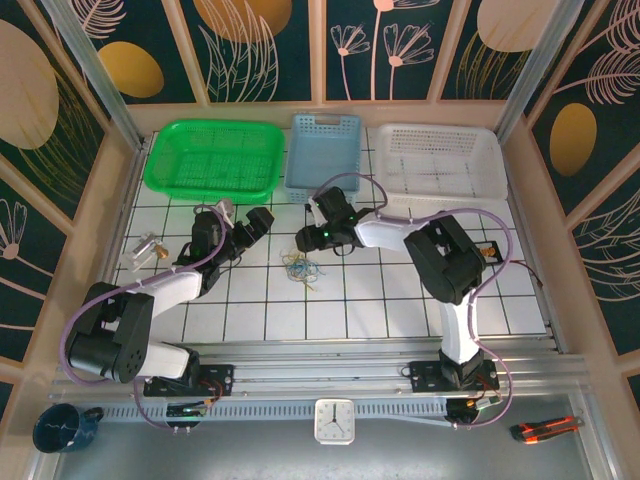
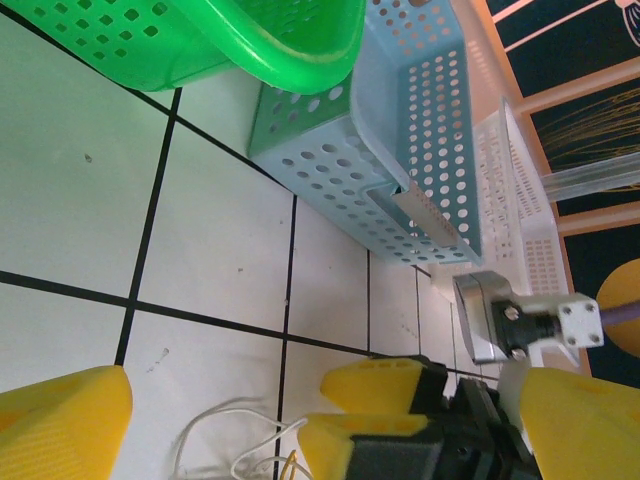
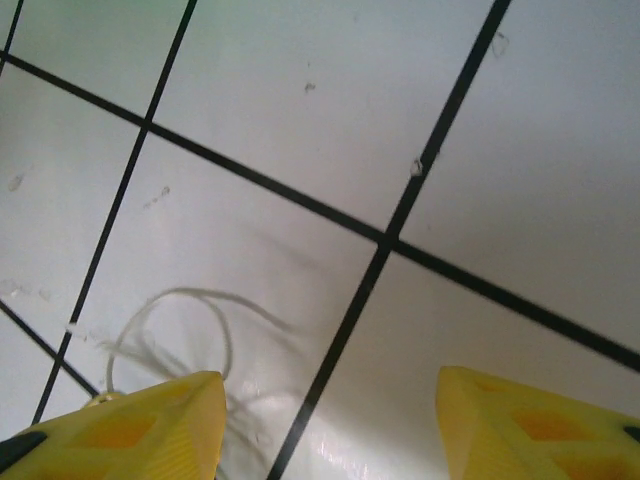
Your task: Untangle the cables
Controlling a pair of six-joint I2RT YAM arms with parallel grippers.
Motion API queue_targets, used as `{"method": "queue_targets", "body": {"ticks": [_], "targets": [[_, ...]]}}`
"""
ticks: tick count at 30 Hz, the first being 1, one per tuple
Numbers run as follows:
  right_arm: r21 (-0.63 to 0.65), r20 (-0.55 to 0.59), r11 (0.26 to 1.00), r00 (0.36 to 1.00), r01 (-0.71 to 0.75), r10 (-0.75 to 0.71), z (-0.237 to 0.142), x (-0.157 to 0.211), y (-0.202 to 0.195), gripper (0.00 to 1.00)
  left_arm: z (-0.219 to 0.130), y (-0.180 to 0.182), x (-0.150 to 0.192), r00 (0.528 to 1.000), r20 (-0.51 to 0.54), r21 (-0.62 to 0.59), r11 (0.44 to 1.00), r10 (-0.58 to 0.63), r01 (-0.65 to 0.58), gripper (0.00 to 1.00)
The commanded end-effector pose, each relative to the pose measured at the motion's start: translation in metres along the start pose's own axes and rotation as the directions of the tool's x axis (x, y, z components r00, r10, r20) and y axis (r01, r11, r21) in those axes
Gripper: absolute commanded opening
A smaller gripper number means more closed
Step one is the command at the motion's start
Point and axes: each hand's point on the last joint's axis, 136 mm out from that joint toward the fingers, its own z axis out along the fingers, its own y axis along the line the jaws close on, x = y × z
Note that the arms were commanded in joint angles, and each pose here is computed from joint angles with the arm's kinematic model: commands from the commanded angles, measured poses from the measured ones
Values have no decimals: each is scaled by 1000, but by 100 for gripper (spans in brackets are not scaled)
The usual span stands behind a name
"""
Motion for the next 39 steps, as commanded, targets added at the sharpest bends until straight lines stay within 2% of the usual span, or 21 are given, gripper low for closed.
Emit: {"method": "queue_targets", "body": {"ticks": [1,6,23,25,30,32,34,39], "targets": [[-42,83,998,995,53,-49,-27,-19,19,58,-2,-9,-6,1000,15,42,999,0,0,99],[-52,58,993,993,101,-98,-21,-13,20,63,-3,-7,-3,1000,12,43,999,-9,9,99],[-96,-22,980,984,173,-176,27,-10,27,62,-2,-13,-5,1000,11,71,997,-26,25,99],[-110,-19,979,984,174,-178,30,-13,29,54,-2,-13,-4,1000,11,71,997,-29,29,99],[-128,8,977,985,170,-170,17,-22,35,14,-3,-13,-4,999,12,75,997,-31,30,99],[-125,32,978,986,167,-165,6,-28,35,5,-4,-13,-4,1000,11,73,997,-26,26,99],[-118,62,980,986,162,-156,-8,-35,35,0,-3,-11,-3,1000,9,66,998,-19,19,99],[-94,158,985,979,147,-131,-52,-50,31,0,-2,-11,-1,1000,-1,69,997,24,-24,99]]}}
